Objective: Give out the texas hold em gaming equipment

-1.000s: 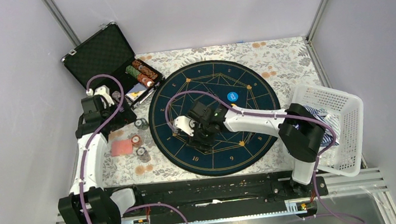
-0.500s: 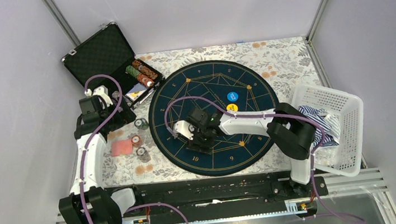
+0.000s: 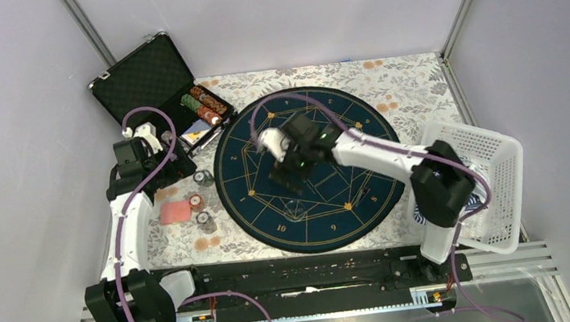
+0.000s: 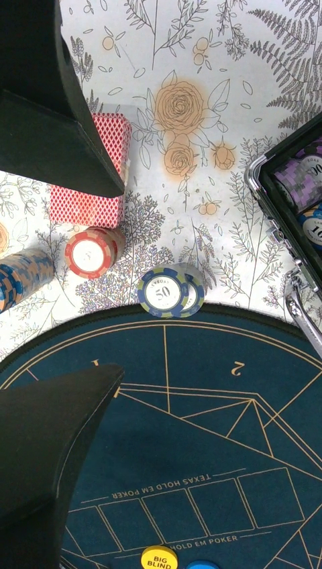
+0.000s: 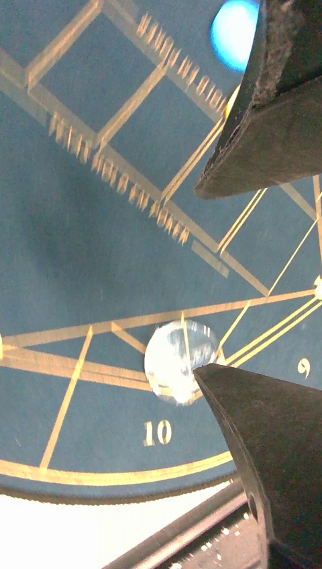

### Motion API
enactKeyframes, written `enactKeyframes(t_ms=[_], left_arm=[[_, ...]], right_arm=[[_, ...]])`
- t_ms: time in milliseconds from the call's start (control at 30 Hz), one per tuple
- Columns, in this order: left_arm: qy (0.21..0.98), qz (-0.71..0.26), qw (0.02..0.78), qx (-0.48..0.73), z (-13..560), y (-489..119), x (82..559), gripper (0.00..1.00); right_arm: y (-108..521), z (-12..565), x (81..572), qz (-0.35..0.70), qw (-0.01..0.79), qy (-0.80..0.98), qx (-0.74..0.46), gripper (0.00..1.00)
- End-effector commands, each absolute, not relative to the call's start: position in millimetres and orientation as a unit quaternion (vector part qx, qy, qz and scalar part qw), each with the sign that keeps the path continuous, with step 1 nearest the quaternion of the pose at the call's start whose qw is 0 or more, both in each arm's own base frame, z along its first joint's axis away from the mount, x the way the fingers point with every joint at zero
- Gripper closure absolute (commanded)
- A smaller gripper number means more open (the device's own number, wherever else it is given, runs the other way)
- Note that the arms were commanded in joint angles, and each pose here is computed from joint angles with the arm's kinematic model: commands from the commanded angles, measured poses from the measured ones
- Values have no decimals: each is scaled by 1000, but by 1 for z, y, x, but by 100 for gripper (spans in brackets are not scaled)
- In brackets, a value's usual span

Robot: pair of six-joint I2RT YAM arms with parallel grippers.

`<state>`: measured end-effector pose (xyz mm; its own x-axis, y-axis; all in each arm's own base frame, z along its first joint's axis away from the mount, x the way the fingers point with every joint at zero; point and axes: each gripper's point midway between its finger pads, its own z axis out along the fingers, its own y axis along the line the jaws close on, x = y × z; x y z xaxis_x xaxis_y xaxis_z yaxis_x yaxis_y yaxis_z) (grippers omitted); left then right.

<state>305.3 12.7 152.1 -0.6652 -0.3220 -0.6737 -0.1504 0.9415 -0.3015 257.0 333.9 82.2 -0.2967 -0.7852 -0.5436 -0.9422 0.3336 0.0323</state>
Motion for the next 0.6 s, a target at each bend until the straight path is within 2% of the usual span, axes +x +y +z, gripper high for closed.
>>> enactKeyframes(t_ms=[0, 300, 567], left_arm=[[892, -113, 421, -117, 169, 14, 313, 1], [891, -113, 422, -119, 170, 14, 313, 1], [891, -110, 424, -123, 170, 16, 312, 1]], right_arm=[[297, 143, 309, 177, 294, 816, -466, 0], [202, 116, 373, 129, 300, 896, -301, 0], [185, 87, 394, 109, 279, 918, -259, 0]])
